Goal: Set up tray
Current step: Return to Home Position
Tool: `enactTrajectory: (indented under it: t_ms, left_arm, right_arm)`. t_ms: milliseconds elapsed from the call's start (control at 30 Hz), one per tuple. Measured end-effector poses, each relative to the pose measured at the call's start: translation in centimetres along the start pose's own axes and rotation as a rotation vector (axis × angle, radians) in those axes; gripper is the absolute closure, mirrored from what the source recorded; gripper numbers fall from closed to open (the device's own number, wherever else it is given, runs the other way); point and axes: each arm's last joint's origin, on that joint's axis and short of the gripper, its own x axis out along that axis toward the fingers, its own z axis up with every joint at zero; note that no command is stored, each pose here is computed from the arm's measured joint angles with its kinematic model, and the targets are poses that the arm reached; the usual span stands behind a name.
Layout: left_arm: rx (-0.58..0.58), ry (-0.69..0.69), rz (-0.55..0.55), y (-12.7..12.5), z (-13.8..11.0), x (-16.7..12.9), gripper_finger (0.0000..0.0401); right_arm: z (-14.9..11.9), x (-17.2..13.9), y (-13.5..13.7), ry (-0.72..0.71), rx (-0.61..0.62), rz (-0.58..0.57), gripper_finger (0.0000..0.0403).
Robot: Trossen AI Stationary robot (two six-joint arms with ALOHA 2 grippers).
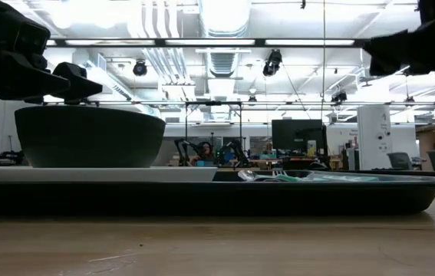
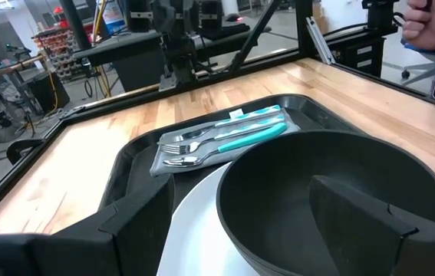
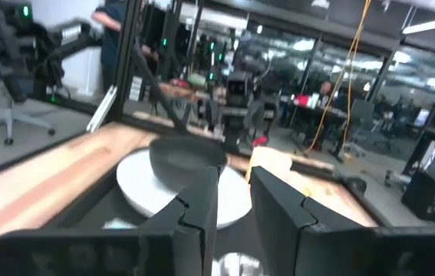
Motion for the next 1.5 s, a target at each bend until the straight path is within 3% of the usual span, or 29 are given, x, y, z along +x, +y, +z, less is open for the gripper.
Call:
enactTrajectory:
  t_ms: [567, 667, 1000, 1500]
  left_arm:
    - [0.000, -0.001, 0.000, 0.0, 0.0, 0.0, 0.0122]
    - [0.000, 0.000, -0.001, 0.0, 0.0, 0.0, 0.0122]
    - [0.000, 0.000, -0.001, 0.0, 0.0, 0.0, 0.0122]
    - [0.000, 0.000, 0.000, 0.0, 0.0, 0.0, 0.0122]
  right_arm:
    - [-2.8, -0.4, 0.6, 0.287, -0.155, 0.074, 0.0316]
    - [-2.9, -0.4, 0.6, 0.298, -0.203, 0.086, 0.0320]
    - [-3.0, -0.3, 0.6, 0.311, -0.201, 0.090, 0.0334]
    - [-3.0, -0.3, 0.6, 0.311, -0.198, 0.090, 0.0321]
